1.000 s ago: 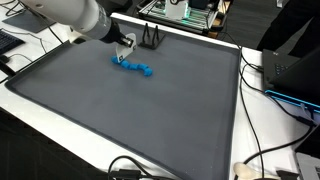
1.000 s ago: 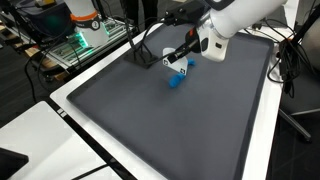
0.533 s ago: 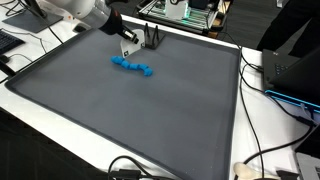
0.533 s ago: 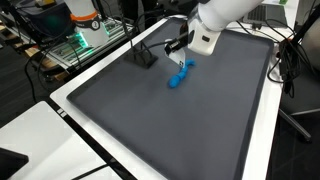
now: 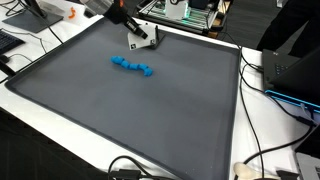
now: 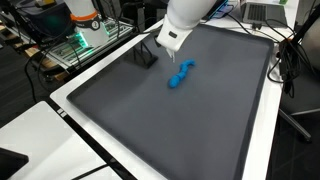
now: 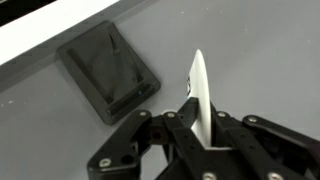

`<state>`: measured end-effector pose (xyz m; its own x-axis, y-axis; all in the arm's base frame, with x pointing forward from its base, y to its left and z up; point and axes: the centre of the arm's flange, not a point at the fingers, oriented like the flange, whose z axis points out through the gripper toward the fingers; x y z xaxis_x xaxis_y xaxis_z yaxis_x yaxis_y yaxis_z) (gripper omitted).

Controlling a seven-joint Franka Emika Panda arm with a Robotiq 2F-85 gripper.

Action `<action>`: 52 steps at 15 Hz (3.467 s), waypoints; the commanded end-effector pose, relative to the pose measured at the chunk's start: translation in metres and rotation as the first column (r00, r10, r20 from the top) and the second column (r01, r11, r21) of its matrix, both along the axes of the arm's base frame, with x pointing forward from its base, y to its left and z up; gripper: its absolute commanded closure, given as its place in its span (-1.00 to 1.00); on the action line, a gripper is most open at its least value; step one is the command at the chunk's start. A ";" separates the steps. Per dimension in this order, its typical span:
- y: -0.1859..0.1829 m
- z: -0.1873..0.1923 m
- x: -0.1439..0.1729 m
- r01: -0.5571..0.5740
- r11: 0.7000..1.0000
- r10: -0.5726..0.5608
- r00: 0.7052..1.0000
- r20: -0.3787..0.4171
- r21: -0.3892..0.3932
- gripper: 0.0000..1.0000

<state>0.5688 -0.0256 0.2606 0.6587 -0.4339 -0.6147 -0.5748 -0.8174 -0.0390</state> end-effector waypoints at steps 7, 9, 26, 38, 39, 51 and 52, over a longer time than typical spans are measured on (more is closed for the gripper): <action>-0.018 0.008 -0.043 0.170 0.985 -0.170 0.985 -0.009 -0.008 0.82; -0.018 0.009 -0.045 0.172 0.985 -0.172 0.985 -0.007 -0.009 0.82; -0.063 -0.018 -0.095 0.487 0.871 -0.474 0.868 -0.149 0.070 0.96; -0.074 -0.028 -0.139 0.637 0.766 -0.623 0.769 -0.145 0.087 0.96; -0.075 -0.029 -0.141 0.645 0.760 -0.633 0.763 -0.133 0.081 0.96; -0.080 -0.050 -0.146 0.730 0.677 -0.727 0.683 -0.067 0.092 0.96; -0.080 -0.051 -0.147 0.730 0.677 -0.727 0.683 -0.071 0.095 0.96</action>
<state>0.4313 -0.1075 0.2135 0.1471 -0.7028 -0.6960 -0.9861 -0.1594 -0.0474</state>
